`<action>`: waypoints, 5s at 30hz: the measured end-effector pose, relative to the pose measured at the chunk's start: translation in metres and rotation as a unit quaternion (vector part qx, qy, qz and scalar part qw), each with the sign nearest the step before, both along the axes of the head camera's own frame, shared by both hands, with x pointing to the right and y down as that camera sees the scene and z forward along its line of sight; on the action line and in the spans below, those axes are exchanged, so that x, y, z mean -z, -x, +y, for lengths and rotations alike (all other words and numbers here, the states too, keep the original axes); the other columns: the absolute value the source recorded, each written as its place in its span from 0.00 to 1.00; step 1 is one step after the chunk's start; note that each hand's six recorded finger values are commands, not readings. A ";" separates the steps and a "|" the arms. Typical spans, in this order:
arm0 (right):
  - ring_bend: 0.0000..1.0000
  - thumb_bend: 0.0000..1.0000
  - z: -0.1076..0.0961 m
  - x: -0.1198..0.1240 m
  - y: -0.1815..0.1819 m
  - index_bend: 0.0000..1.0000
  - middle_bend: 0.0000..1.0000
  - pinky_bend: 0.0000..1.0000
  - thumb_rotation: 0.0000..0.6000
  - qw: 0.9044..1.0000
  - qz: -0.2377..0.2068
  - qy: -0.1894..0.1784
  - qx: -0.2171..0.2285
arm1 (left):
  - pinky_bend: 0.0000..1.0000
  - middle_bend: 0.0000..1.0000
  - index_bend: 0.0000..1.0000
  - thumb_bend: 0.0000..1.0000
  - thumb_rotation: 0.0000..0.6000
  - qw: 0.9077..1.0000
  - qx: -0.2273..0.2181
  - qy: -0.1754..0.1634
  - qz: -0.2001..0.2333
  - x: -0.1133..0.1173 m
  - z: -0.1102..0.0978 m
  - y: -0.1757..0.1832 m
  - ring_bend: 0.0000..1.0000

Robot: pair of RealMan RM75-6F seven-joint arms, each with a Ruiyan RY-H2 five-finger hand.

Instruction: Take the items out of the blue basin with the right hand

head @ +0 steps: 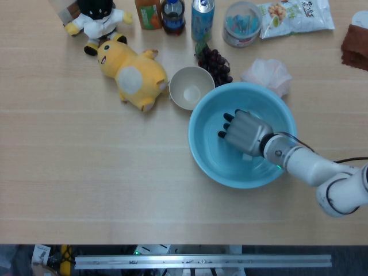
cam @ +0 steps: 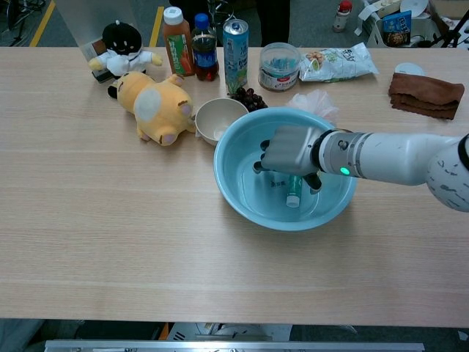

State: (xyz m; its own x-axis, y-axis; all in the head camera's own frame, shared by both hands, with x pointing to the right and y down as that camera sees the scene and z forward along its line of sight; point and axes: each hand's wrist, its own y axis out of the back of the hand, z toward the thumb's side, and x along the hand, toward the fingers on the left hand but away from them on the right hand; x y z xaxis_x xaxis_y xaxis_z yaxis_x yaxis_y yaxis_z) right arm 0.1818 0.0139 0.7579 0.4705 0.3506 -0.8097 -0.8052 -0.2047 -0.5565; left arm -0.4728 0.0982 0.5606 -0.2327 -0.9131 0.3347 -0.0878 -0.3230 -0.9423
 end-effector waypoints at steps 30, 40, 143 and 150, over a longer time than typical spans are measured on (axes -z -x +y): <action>0.12 0.19 0.007 -0.012 0.006 0.19 0.26 0.33 1.00 0.998 -0.038 -0.038 0.010 | 0.26 0.26 0.26 0.37 1.00 1.000 0.008 0.000 0.002 0.000 0.005 0.008 0.25; 0.13 0.19 0.001 -0.009 0.005 0.19 0.26 0.34 1.00 0.998 -0.047 -0.045 -0.005 | 0.26 0.26 0.26 0.37 1.00 1.000 0.010 0.002 0.001 0.001 0.006 0.009 0.25; 0.20 0.19 0.009 -0.038 0.015 0.47 0.32 0.37 1.00 0.993 -0.065 -0.097 0.004 | 0.26 0.26 0.26 0.37 1.00 1.000 0.022 -0.004 0.008 0.006 0.009 0.022 0.25; 0.20 0.21 0.011 -0.041 0.017 0.50 0.33 0.38 1.00 0.993 -0.064 -0.096 0.009 | 0.26 0.26 0.26 0.37 1.00 1.000 0.022 -0.002 0.008 0.005 0.010 0.023 0.25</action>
